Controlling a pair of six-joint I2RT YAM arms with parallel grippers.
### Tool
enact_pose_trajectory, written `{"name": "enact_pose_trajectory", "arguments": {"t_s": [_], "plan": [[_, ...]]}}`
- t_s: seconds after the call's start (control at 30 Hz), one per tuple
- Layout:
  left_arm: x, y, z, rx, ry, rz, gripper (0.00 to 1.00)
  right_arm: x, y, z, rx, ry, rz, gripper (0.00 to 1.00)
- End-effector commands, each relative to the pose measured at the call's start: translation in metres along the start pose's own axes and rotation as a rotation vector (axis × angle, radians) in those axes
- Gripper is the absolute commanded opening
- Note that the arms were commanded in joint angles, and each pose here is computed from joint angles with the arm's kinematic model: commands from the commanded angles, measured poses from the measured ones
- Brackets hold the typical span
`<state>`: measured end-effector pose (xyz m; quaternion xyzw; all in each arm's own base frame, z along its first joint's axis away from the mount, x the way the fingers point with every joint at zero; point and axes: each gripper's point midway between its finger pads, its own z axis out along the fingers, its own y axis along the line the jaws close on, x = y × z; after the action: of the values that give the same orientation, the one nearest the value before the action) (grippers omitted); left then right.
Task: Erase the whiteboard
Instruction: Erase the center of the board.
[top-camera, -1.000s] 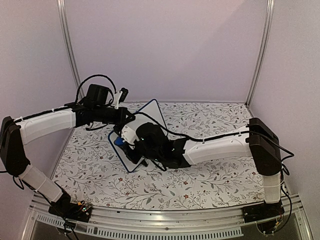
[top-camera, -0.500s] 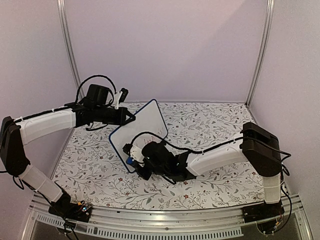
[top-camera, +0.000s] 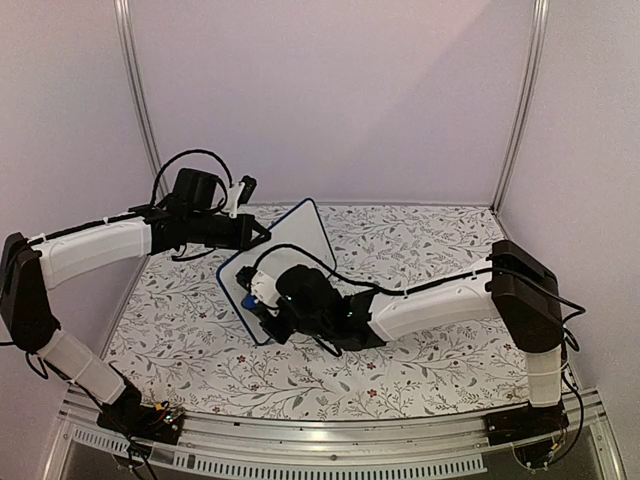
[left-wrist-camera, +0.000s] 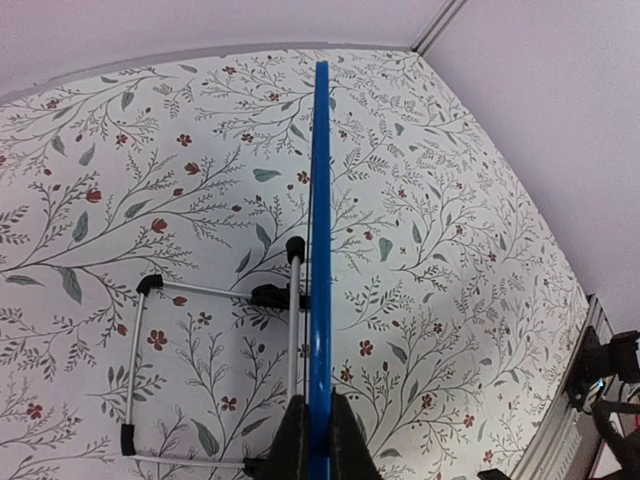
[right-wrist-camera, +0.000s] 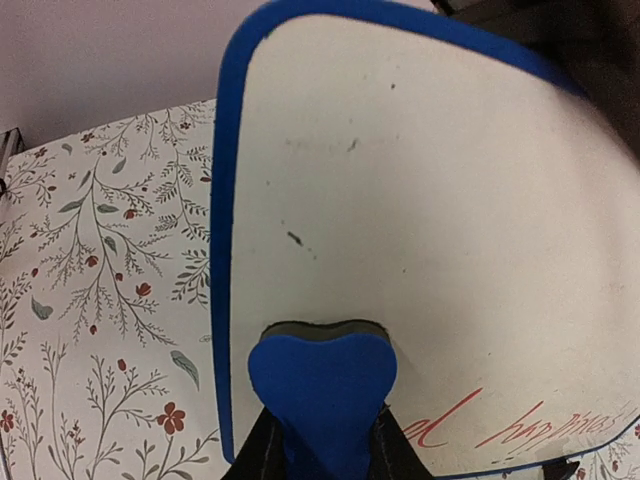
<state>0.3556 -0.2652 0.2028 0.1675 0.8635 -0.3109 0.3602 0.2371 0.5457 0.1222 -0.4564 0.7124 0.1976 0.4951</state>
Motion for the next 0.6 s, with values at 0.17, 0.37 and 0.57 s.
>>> {"name": "enact_pose_trajectory", "arguments": {"t_s": [0.17,0.37,0.57], "plan": [[0.028,-0.003,0.004,0.021,0.091,-0.025,0.0,-0.1,-0.025,-0.01,0.03,-0.212,-0.014,0.17],[0.029,-0.003,0.005,0.022,0.095,-0.027,0.0,-0.117,-0.027,-0.013,0.023,-0.248,0.007,0.17],[0.028,-0.004,0.004,0.022,0.092,-0.025,0.0,-0.118,-0.03,-0.01,0.017,-0.244,0.006,0.17]]}}
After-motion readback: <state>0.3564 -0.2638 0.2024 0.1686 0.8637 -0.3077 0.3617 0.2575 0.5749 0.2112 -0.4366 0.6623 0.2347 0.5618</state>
